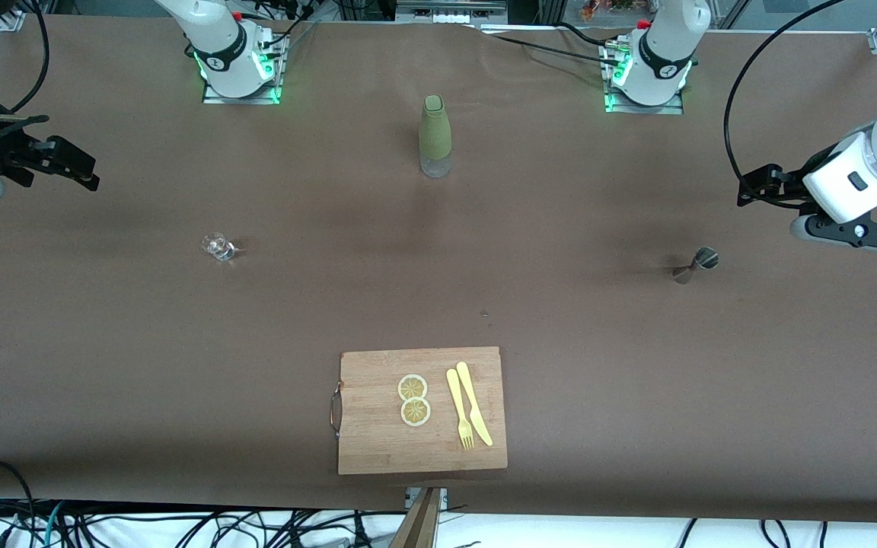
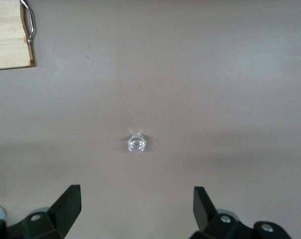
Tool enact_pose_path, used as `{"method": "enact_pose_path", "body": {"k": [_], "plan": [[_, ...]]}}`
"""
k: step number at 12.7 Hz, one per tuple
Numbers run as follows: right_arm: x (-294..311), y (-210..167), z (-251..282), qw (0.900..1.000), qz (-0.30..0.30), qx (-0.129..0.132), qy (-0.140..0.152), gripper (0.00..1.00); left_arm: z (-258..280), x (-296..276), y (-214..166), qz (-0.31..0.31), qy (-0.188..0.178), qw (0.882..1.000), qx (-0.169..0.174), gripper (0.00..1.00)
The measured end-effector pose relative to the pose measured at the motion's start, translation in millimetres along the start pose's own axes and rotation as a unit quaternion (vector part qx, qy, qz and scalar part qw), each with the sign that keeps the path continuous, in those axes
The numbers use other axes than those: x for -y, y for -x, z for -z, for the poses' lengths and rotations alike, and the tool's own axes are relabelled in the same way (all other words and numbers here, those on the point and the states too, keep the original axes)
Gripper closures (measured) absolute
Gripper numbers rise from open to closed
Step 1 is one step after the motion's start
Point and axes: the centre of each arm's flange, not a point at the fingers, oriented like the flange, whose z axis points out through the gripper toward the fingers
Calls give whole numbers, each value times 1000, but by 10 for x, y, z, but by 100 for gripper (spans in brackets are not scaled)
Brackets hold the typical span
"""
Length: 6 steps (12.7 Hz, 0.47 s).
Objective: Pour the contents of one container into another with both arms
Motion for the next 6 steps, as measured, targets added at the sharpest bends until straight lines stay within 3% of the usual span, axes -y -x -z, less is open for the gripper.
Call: {"method": "enact_pose_path", "body": {"k": [6], "plan": [[-2, 2, -8, 1000, 0, 2, 0, 0, 35, 77, -67, 6, -2, 1000, -29, 0]]}}
